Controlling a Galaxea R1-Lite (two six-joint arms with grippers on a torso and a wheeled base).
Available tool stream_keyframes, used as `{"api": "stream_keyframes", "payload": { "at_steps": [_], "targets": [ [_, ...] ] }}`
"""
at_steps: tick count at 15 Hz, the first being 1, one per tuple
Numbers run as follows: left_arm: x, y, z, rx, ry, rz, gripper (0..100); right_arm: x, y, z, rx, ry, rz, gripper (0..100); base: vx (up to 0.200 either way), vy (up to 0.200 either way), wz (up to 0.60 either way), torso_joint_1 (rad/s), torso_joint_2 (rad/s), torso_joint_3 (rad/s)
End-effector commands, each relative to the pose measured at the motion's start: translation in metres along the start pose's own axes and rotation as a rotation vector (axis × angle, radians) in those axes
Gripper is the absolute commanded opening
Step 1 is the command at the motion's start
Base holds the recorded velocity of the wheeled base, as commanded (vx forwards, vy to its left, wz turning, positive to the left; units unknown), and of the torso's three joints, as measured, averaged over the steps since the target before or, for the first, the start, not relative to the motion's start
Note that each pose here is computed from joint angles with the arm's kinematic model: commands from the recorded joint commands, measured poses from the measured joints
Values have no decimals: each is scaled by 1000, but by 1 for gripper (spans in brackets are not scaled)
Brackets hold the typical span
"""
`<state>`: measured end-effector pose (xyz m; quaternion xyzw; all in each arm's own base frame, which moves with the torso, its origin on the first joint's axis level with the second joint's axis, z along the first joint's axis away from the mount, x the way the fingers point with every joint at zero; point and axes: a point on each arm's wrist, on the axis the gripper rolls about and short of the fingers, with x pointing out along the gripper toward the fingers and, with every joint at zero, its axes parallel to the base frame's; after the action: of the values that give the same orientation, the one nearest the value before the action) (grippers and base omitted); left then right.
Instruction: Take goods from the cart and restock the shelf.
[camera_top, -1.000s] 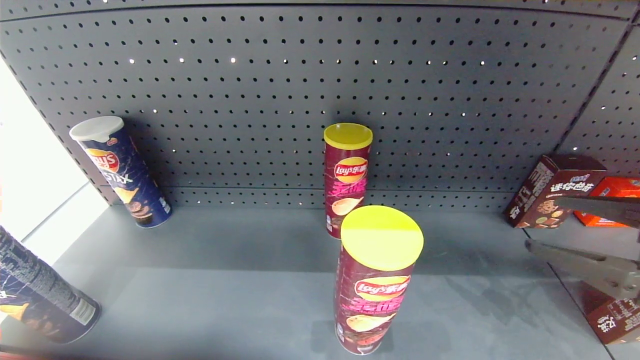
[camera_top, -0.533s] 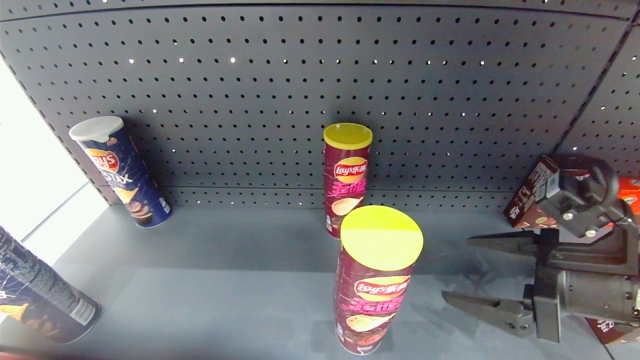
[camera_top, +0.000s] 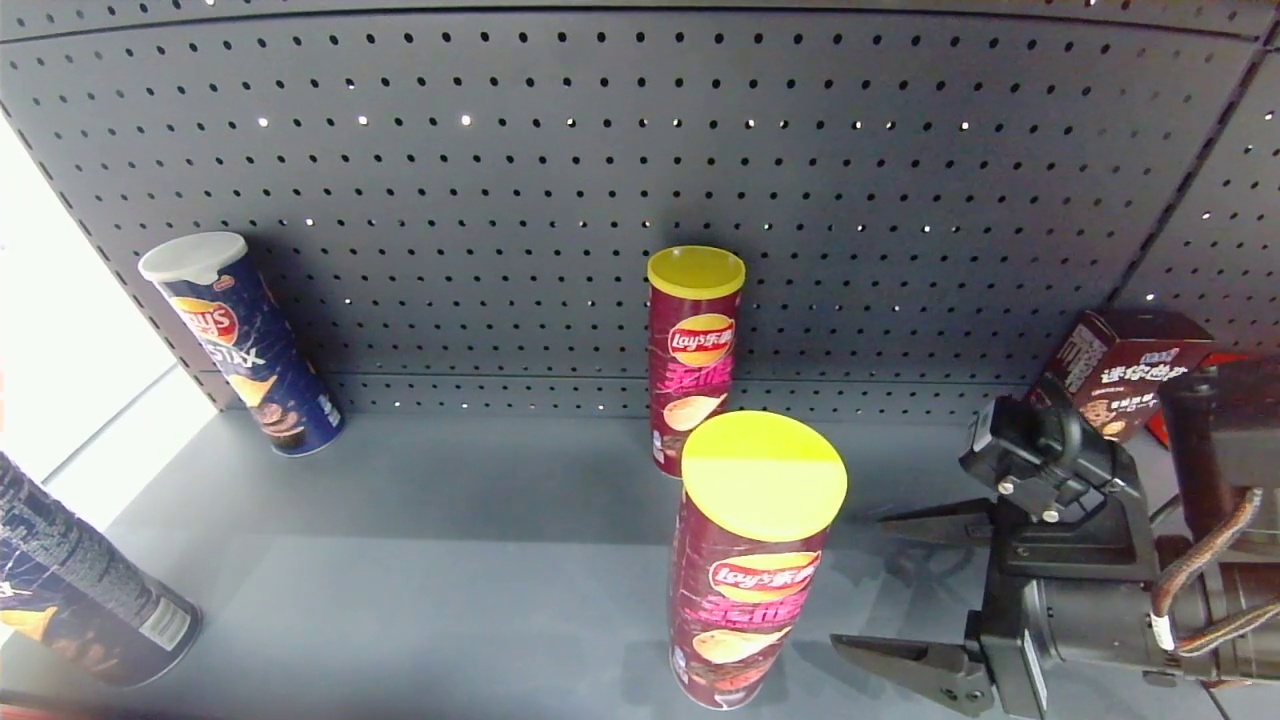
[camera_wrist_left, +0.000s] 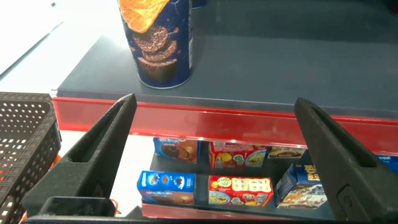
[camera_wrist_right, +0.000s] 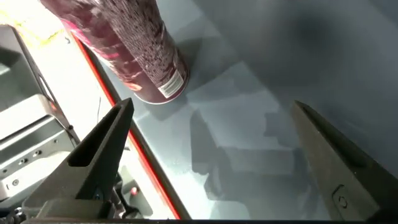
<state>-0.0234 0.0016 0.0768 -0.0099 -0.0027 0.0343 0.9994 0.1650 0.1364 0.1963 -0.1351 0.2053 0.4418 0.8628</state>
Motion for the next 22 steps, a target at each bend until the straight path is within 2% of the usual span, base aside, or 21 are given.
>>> {"api": "stream_keyframes", "payload": {
  "at_steps": [1, 7, 22],
  "targets": [
    [0, 0, 0, 0, 0, 0, 100, 8, -1, -1, 2, 14, 4, 100, 0, 0, 0, 0, 0, 0],
    [0, 0, 0, 0, 2, 2, 100, 23, 3, -4, -5, 54, 22, 100, 0, 0, 0, 0, 0, 0],
    [0, 0, 0, 0, 2, 2, 100, 44, 4, 0, -14, 66, 46, 100, 0, 0, 0, 0, 0, 0]
  ]
}}
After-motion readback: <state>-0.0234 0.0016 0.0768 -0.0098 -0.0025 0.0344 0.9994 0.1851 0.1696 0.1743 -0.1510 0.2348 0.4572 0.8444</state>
